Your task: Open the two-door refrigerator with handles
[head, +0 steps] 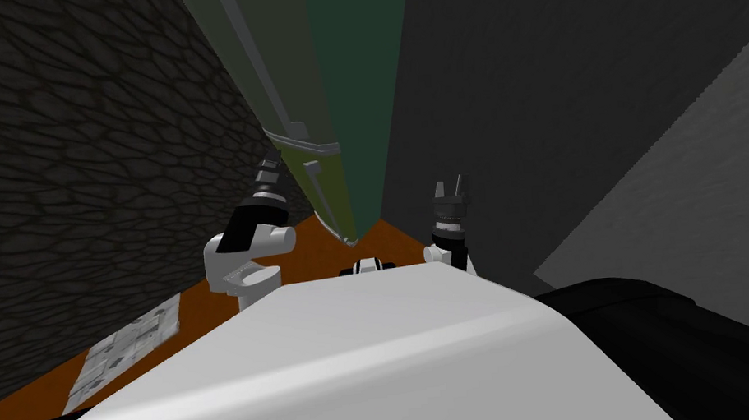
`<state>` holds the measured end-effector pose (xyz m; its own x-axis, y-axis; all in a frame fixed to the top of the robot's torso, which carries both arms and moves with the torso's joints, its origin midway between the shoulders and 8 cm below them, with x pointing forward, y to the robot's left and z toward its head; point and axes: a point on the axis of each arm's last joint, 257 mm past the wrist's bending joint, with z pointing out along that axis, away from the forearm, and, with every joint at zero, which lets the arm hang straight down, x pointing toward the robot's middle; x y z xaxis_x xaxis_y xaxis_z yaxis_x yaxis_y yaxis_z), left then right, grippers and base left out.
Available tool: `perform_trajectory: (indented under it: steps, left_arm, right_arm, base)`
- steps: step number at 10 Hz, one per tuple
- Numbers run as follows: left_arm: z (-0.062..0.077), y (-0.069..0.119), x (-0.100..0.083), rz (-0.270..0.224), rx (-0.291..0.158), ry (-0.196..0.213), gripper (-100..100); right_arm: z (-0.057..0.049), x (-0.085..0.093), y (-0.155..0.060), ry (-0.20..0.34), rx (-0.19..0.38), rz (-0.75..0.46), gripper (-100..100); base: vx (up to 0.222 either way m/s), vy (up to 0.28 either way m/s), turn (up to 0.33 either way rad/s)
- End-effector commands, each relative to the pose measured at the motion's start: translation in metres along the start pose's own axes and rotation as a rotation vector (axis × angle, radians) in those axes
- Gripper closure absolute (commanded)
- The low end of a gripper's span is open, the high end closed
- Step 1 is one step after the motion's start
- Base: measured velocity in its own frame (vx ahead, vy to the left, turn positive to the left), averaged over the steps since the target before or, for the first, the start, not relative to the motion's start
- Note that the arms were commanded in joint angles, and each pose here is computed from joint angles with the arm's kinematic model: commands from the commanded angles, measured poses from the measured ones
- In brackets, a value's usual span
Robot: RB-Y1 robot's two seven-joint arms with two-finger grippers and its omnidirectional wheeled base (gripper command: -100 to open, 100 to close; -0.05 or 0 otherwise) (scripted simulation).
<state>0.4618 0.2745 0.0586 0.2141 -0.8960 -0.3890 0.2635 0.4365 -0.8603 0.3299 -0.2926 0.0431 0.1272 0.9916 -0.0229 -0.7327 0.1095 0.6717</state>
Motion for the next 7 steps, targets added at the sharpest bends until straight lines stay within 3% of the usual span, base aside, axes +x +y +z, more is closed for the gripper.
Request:
perform_trajectory:
  steps: [1,7]
  left_arm:
    - [0.005,0.004,-0.001,0.001,-0.035,0.003,-100]
    - [0.015,0.009,-0.002,0.001,-0.107,0.008,-100]
  right_arm:
    - [0.000,0.000,0.000,0.000,0.000,0.000,0]
    - [0.000,0.000,0.000,0.000,0.000,0.000,0]
  base:
    - [0.069,-0.015,0.005]
    - [0.074,-0.014,0.007]
